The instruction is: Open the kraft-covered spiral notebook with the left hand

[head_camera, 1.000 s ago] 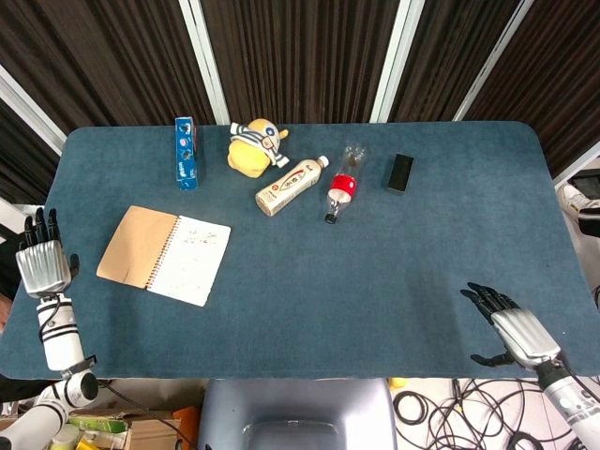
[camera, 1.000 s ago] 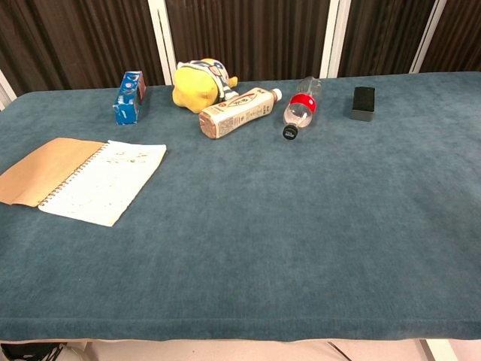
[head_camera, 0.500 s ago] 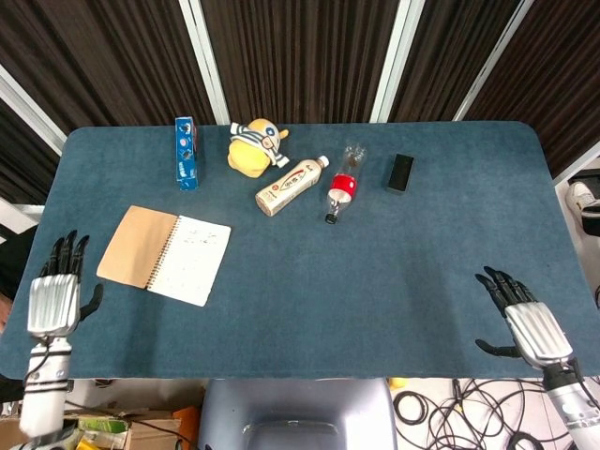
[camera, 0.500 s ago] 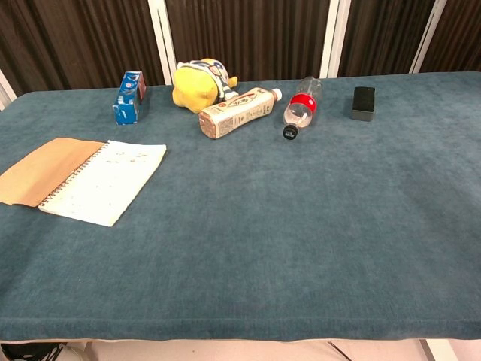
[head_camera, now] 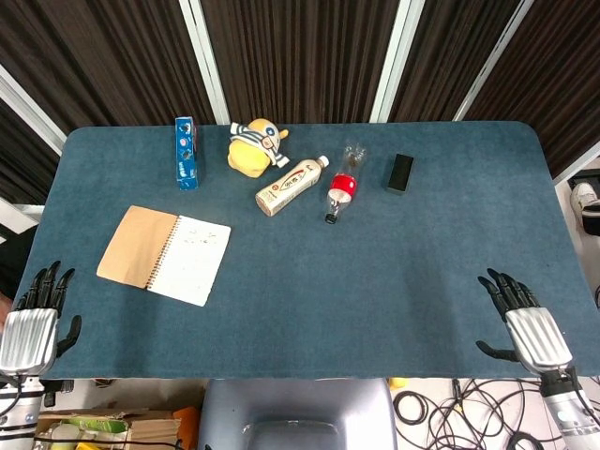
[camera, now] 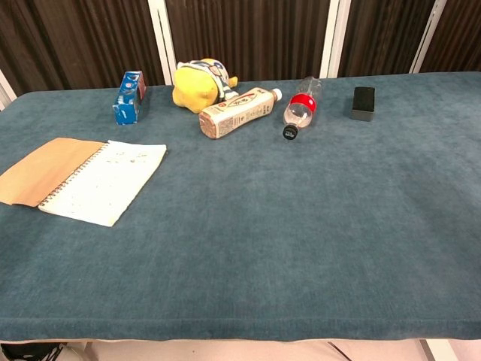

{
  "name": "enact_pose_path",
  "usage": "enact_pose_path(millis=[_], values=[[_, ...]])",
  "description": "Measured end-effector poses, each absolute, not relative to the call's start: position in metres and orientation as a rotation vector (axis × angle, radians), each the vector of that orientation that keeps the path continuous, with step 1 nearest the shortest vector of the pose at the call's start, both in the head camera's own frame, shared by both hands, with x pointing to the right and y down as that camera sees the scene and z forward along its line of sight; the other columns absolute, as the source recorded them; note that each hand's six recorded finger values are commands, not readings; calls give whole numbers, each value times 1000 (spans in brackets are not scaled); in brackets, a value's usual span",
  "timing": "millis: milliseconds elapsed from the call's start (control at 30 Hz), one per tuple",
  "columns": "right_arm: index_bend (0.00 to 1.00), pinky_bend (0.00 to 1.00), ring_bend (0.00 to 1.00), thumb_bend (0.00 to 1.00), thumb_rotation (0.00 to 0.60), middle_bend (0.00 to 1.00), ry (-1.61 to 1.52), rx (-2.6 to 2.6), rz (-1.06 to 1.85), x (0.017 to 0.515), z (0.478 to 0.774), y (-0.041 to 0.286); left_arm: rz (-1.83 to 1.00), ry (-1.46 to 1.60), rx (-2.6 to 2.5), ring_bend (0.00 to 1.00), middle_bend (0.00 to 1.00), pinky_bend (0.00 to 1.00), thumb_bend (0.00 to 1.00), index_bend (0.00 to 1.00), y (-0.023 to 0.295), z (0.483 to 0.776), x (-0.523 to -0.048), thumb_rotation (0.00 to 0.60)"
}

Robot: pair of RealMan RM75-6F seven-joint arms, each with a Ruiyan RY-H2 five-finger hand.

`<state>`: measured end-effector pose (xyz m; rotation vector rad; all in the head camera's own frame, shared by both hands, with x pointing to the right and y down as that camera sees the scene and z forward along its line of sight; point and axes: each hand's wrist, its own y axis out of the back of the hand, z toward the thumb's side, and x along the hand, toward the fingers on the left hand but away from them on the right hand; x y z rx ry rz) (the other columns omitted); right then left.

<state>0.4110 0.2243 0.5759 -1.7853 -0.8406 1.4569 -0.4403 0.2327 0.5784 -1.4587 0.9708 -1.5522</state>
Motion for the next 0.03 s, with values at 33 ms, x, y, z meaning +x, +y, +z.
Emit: enact_pose_path(millis=[33], values=[[0, 122, 0, 35, 600, 0, -842, -1787, 1456, 411, 576, 224, -1556, 970, -1462, 53, 3, 299, 433, 132, 233, 579, -440, 600]])
